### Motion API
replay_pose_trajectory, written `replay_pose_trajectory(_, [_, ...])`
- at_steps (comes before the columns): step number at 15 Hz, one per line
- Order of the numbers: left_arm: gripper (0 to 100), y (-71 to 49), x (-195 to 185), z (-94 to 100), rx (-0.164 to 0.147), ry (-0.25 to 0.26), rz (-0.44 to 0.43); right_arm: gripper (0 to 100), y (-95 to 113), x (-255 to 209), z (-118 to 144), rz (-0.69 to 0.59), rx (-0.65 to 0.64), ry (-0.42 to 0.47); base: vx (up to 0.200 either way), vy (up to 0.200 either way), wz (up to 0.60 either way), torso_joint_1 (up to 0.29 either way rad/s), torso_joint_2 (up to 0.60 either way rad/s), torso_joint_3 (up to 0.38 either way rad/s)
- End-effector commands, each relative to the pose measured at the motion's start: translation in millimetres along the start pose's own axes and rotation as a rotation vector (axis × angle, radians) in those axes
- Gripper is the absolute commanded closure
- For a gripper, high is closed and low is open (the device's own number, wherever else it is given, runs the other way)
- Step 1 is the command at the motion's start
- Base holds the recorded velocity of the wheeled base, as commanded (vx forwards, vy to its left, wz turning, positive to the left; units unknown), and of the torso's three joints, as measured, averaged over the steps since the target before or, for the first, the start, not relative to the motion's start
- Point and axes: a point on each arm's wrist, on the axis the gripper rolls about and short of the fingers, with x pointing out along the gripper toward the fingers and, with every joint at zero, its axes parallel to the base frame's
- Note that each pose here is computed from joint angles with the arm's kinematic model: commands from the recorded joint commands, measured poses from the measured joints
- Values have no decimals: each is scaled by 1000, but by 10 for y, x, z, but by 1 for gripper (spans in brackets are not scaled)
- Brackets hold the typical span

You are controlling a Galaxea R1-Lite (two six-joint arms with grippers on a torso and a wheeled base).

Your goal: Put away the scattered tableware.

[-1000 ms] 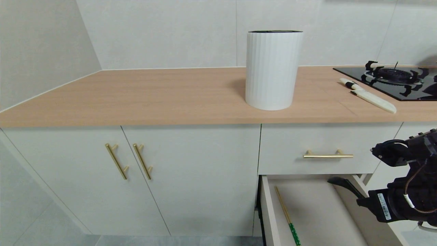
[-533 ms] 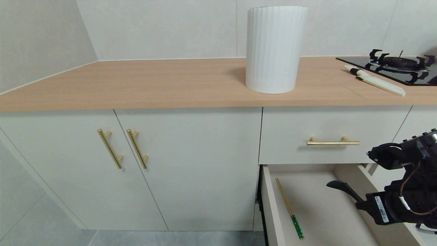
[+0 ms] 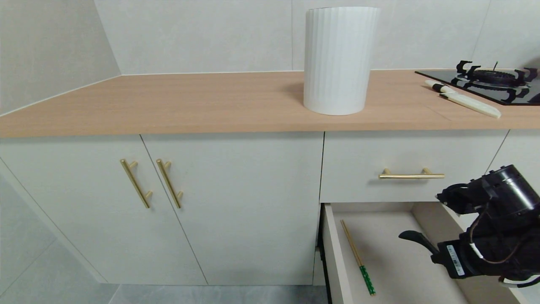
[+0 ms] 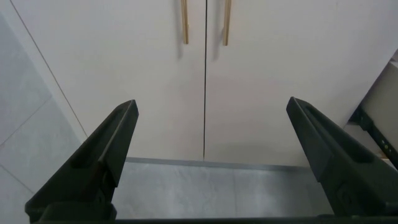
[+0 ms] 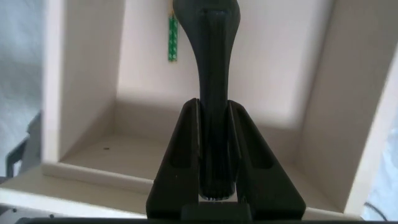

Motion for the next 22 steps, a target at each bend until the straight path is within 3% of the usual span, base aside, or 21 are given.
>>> replay_pose_trajectory(1, [0, 0, 1, -1, -1, 1, 0, 100, 47, 467, -9, -45, -8, 98, 0, 0, 0, 0, 0, 0])
replay_pose_trajectory(10, [0, 0, -1, 3, -1, -1, 0, 100, -48, 1661, -104, -167, 46, 46, 0, 0, 0, 0, 0, 0])
replay_pose_trajectory(15, [0, 0, -1, 3, -1, -1, 0, 100, -32, 2025, -158, -160, 50, -16, 0, 0, 0, 0, 0, 0])
replay_pose_trajectory(22, [0, 0, 1, -1, -1, 1, 0, 100, -124, 2159, -98, -172, 83, -87, 0, 0, 0, 0, 0, 0])
